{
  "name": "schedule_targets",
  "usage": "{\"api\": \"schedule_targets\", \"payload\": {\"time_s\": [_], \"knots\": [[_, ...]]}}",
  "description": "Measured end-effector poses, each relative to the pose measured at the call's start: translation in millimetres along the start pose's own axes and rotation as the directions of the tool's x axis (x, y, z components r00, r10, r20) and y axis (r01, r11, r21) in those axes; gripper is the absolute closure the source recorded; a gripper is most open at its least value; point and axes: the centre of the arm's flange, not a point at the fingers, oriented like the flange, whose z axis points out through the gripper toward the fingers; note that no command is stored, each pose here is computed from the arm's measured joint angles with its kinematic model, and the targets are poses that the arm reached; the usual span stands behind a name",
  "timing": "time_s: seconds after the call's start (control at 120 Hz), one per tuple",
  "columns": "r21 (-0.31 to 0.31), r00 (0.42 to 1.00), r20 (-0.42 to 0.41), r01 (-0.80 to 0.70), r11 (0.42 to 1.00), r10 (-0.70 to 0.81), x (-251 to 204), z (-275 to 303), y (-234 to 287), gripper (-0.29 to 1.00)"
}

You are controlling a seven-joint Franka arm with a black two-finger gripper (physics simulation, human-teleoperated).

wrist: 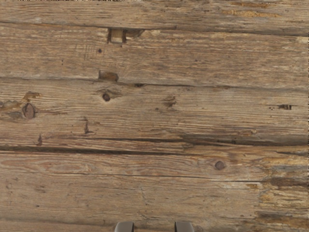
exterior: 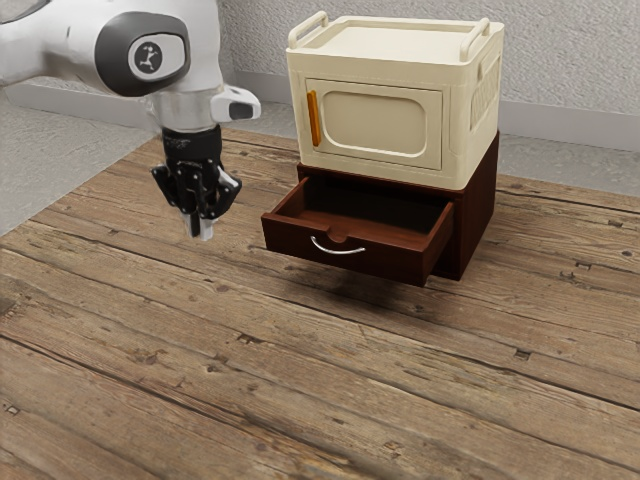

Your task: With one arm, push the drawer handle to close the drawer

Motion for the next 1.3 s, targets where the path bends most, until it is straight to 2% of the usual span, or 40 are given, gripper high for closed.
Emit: {"api": "schedule_targets", "payload": {"time_s": [0.208, 0.558, 0.767, 0.9, 1.3], "knots": [[0.011, 0.999, -0.022, 0.033, 0.999, -0.033, 12.4, 21.3, 34.8, 0.74], [0.012, 0.995, -0.086, 0.048, 0.999, -0.046, 40.0, 58.3, 94.2, 0.78], [0.046, 0.983, -0.152, 0.111, 0.993, -0.103, 77.6, 83.5, 80.0, 0.78], [0.053, 0.975, -0.204, 0.103, 0.993, -0.09, 82.6, 82.9, 92.3, 0.78], [0.061, 0.96, -0.268, 0.101, 0.993, -0.081, 108.1, 117.4, 110.0, 0.79]]}}
